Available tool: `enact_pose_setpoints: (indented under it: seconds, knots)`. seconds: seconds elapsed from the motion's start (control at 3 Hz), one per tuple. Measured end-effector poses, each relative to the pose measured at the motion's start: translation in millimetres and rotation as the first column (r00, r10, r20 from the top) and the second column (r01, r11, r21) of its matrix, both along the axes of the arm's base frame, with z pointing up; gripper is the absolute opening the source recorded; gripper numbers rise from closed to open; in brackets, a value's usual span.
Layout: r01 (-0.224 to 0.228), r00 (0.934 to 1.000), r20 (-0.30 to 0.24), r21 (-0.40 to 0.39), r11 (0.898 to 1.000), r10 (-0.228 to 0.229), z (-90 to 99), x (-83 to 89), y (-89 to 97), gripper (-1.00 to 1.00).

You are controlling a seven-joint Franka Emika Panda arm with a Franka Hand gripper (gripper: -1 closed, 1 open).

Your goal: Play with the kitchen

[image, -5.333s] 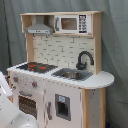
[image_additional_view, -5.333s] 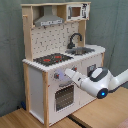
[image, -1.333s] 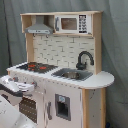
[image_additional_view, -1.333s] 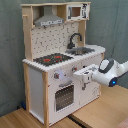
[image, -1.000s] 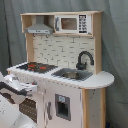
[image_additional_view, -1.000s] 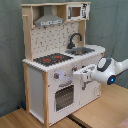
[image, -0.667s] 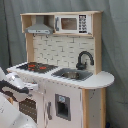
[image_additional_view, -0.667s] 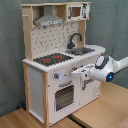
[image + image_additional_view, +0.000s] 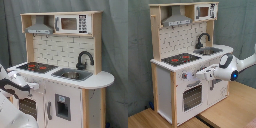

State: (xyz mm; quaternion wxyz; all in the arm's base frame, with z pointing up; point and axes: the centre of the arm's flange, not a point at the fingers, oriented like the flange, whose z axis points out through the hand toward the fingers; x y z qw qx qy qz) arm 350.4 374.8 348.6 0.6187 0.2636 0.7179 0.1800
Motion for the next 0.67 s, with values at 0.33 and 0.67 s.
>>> enact_pose_setpoints:
  seconds: [0.33,0.67]
  knots:
    - [0.0,1.0,0.0,-0.001,1.0,0.0,-0.5,0.2,0.0,-1.0]
    - [0.03,0.9995,0.004,0.058,0.998,-0.031,-5.3,0.2,-9.2,-1.0]
